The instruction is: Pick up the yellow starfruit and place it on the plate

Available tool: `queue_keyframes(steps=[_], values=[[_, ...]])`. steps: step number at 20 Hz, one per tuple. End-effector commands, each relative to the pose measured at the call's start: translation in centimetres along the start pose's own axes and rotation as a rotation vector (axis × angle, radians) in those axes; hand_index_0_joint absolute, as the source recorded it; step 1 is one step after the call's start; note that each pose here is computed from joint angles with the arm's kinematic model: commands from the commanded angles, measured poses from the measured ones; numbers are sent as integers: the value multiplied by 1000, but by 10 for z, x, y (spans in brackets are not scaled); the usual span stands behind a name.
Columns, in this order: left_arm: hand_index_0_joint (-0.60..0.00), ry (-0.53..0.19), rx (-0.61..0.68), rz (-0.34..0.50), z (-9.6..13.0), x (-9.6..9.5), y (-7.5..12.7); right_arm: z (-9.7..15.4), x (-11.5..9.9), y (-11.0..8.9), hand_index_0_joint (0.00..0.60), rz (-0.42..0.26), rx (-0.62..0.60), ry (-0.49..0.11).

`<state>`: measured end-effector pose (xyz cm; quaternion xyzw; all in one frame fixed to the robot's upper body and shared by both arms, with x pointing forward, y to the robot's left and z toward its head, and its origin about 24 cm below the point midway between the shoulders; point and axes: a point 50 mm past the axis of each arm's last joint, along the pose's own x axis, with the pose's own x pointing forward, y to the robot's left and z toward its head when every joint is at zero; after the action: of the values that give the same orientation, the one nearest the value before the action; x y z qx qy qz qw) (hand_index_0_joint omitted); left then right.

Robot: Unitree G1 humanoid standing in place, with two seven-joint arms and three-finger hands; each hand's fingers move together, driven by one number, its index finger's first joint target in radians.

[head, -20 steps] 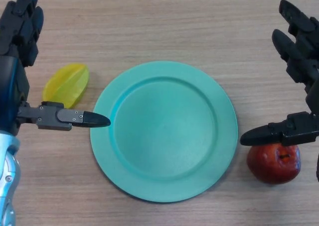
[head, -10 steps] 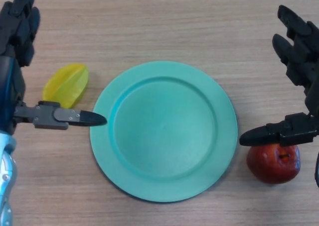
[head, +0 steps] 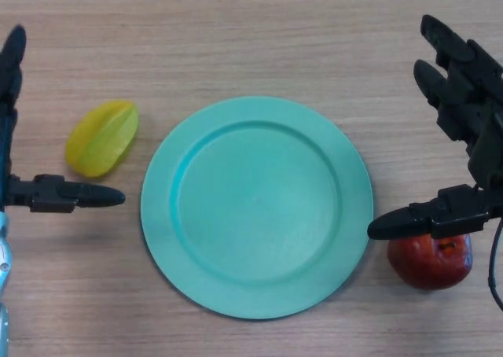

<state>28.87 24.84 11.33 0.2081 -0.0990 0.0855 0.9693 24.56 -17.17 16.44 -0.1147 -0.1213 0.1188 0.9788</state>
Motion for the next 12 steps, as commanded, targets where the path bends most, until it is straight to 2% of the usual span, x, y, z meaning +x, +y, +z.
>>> queue_keyframes(steps=[1, 8, 11, 12], values=[[0, -225, 17, 84, 30, 15, 24, 32, -5, -10, 0, -44, -82, -217], [0, -201, -15, 49, 11, 36, 8, 36, -7, -6, 0, -30, -64, -218], [0, -283, 37, 103, 12, 41, 7, 38, -8, -8, 0, -38, -55, -231], [0, -290, 37, 106, 12, 42, 6, 38, -9, -7, 0, -38, -61, -232]])
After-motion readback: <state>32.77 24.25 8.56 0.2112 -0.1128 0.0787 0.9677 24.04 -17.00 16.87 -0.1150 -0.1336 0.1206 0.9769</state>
